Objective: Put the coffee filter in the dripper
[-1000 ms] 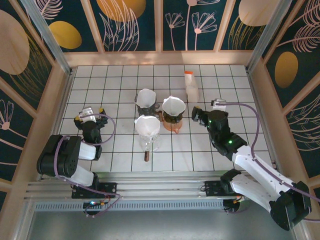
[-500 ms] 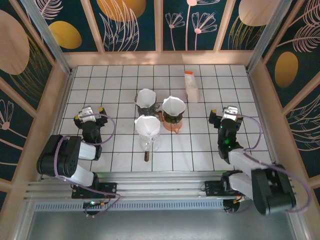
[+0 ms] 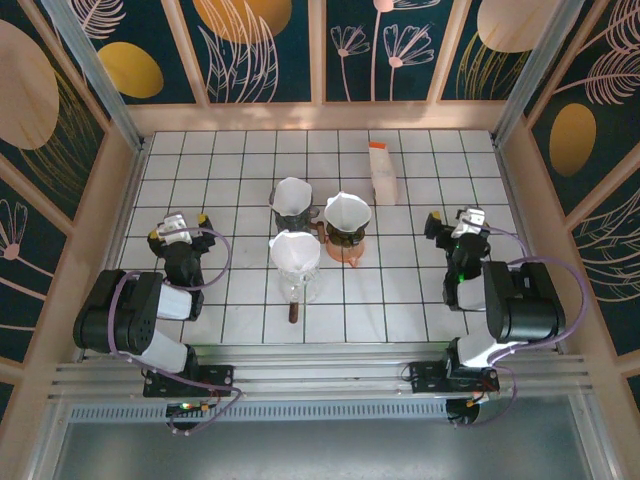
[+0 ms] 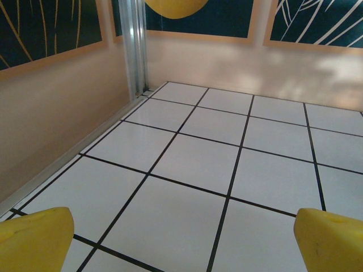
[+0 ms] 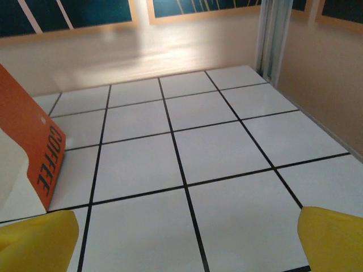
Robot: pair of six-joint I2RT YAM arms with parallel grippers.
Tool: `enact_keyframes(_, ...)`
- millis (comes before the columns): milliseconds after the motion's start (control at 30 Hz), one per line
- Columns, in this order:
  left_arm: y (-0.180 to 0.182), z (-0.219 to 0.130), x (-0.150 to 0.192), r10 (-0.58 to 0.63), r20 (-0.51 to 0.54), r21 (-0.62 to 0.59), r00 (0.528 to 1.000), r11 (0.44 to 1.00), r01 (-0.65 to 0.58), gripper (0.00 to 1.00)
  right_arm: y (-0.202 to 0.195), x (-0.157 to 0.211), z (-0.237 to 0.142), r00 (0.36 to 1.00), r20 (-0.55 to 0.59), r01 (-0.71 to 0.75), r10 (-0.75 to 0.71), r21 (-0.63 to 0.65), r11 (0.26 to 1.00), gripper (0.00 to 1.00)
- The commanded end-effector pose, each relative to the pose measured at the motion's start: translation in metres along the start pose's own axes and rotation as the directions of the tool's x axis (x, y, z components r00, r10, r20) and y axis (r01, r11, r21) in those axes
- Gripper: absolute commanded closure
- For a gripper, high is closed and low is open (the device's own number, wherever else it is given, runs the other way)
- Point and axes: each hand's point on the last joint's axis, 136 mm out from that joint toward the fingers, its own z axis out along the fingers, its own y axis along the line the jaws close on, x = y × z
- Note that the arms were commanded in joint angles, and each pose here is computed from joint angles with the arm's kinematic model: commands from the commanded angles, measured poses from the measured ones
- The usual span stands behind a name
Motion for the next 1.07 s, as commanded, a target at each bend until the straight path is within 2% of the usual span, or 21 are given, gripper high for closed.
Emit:
enact_keyframes(0, -0.002, 0.001, -0.016, -0.023, 0.054, 0.013, 0.998, 1.000, 0.022, 0.01, 0.004, -0.015, -0.004, 0.996, 0.084, -0.039, 0.041, -0.027, 0.999, 0.01)
enact_keyframes(133, -0.002, 0.002, -0.016, -0.023, 0.053, 0.014, 0.998, 1.000, 0.022, 0.01, 0.000, -0.014, -0.005, 0.995, 0.084, -0.046, 0.046, 0.004, 0.999, 0.01)
enact_keyframes(167, -0.002, 0.002, -0.016, -0.022, 0.053, 0.013, 0.998, 1.000, 0.021, 0.01, -0.006, -0.016, -0.008, 0.993, 0.104, -0.057, 0.052, 0.044, 0.997, 0.01)
enact_keyframes(267, -0.002, 0.002, -0.016, -0.023, 0.054, 0.013, 0.998, 1.000, 0.022, 0.01, -0.004, -0.020, -0.019, 0.988, 0.147, -0.052, 0.047, 0.035, 0.998, 0.01)
enact_keyframes(433, -0.002, 0.002, -0.016, -0.022, 0.053, 0.012, 0.998, 1.000, 0.022, 0.01, -0.001, -0.014, -0.008, 0.995, 0.095, -0.041, 0.038, 0.032, 0.999, 0.01)
enact_keyframes(1033, -0.002, 0.001, -0.016, -0.023, 0.054, 0.013, 0.998, 1.000, 0.022, 0.01, 0.002, -0.014, -0.006, 0.995, 0.087, -0.038, 0.037, 0.010, 0.999, 0.01)
